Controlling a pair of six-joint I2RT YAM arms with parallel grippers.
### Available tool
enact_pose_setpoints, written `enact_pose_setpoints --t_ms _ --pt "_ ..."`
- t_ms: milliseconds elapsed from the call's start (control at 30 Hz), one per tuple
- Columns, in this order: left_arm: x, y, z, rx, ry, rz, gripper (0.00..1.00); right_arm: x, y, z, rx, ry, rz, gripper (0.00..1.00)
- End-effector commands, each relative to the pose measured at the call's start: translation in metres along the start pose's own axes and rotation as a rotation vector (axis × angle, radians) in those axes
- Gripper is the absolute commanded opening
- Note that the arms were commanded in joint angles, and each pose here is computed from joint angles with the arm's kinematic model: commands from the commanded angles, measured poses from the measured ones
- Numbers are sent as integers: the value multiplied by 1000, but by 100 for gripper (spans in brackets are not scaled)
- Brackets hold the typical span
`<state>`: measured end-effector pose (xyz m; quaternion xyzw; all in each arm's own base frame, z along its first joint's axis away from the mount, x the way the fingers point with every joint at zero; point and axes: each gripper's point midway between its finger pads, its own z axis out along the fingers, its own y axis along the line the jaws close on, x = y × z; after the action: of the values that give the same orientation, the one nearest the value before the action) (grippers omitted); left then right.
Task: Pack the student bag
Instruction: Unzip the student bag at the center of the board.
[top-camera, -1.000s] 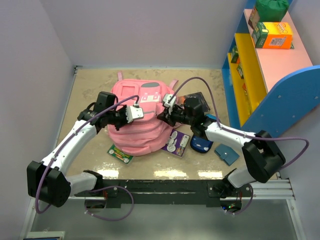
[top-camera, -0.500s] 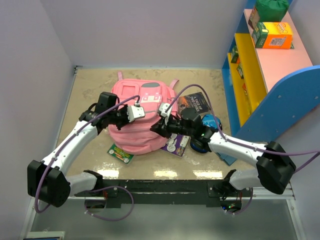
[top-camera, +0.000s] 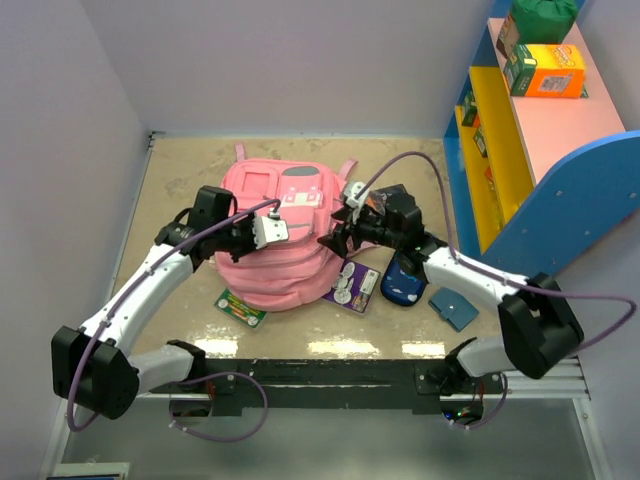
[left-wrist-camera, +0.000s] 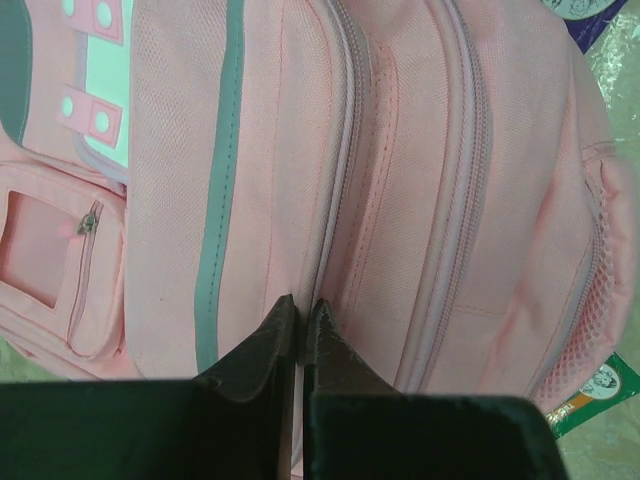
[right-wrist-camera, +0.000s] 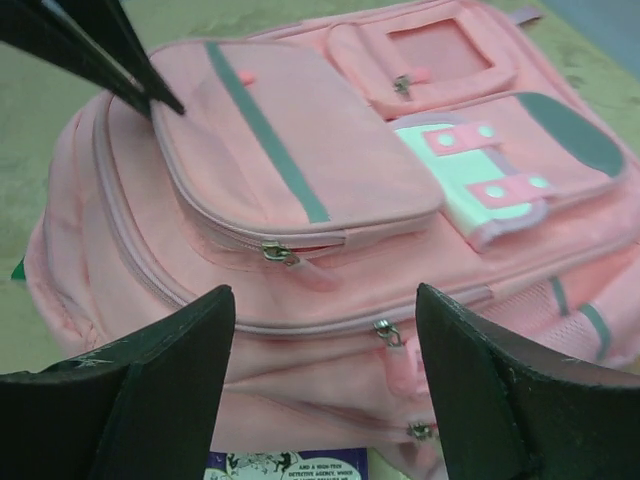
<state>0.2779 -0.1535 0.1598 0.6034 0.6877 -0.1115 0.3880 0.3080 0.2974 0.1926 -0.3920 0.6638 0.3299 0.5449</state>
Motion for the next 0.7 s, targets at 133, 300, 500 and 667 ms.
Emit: enact_pose_setpoints --t_ms 133,300,500,667 --pt "-20 -5 -16 10 -68 118 0 -1 28 35 -314 10 -114 69" --pt "-19 -6 -15 15 -65 116 0 -2 24 40 -330 -1 -129 69" --pt "-19 -5 -11 14 -69 104 0 16 32 49 -409 29 -77 61" --pt "-19 -2 -11 7 -67 98 0 23 34 51 -416 56 -31 38"
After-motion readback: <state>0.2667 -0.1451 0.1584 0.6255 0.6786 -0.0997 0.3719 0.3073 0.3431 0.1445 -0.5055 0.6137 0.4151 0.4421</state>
